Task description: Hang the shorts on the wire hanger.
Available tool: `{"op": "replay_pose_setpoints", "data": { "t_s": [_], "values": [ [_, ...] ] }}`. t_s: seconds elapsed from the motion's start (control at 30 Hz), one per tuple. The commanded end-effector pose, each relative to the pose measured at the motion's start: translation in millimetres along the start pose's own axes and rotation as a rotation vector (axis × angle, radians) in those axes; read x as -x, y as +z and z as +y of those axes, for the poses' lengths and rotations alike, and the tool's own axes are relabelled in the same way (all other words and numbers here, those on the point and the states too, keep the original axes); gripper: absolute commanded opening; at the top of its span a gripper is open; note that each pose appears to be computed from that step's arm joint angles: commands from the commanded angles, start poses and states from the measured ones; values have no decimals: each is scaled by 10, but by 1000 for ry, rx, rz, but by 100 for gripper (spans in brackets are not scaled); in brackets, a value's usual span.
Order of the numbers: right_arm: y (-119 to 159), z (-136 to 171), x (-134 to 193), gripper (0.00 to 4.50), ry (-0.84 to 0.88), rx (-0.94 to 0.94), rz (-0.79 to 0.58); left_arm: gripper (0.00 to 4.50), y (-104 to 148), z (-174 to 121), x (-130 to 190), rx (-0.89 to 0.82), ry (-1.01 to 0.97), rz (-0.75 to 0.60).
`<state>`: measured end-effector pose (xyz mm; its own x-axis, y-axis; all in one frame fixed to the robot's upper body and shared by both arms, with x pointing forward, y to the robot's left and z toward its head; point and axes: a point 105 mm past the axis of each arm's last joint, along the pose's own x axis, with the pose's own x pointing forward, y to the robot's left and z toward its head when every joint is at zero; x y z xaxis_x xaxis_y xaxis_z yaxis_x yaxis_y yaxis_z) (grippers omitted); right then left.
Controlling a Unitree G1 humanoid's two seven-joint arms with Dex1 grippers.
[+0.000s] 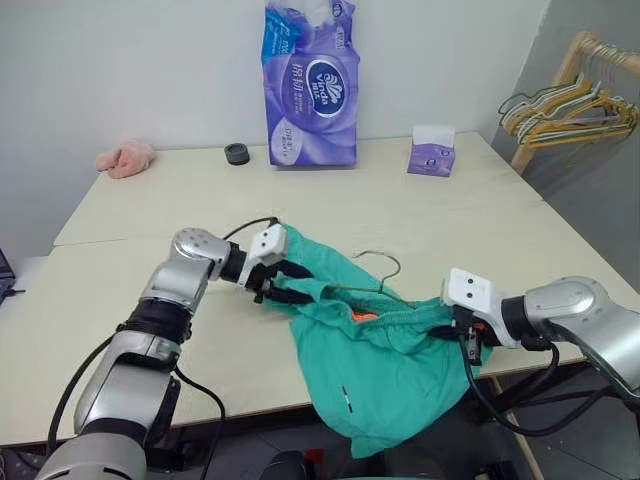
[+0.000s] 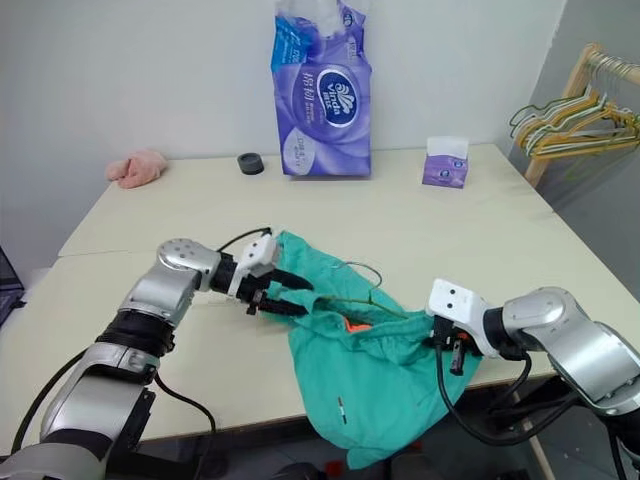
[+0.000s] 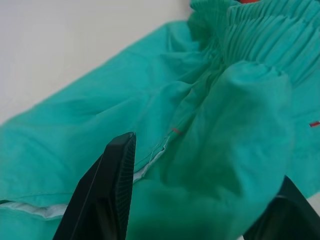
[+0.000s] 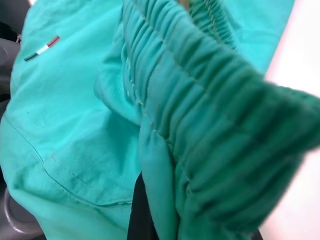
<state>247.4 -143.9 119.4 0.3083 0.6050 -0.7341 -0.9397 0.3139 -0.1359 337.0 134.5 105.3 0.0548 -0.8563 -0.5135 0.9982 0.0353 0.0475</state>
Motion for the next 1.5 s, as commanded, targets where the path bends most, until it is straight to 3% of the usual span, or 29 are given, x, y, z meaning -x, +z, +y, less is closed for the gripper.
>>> {"op": "replay_pose_setpoints", "data": {
  "t_s": [0.03, 0.17, 0.4, 0.7, 0.9, 1.0, 1.1, 1.33, 1.5],
  "values": [
    [97, -24, 126, 0, -33, 32, -26, 206, 88, 32, 52, -13, -2, -18],
    [83, -33, 150, 0, -39, 27, -24, 92, 158, -34, 71, -5, -48, -56],
    [15, -75, 203, 0, -57, 13, -16, 92, 275, -22, 171, 54, -34, -131],
    [-95, -149, 294, 0, -100, -21, -11, 92, 209, -44, 240, 102, -36, -86],
    [-137, -172, 318, 0, -118, -38, -9, 263, 321, -106, 203, 86, -60, -131],
    [-209, -201, 387, 0, -149, -93, -8, 263, 333, 76, 242, 72, 70, -147],
    [-297, -191, 481, 0, -188, -225, -35, 263, 401, 178, 216, -58, 173, -112],
    [-644, -22, 660, 0, -318, -710, -99, 263, 928, -165, -221, -110, 92, -321],
    [-724, -172, 1025, 0, -584, -861, -256, 263, 1344, -382, -553, -122, 67, -462]
  ]
}}
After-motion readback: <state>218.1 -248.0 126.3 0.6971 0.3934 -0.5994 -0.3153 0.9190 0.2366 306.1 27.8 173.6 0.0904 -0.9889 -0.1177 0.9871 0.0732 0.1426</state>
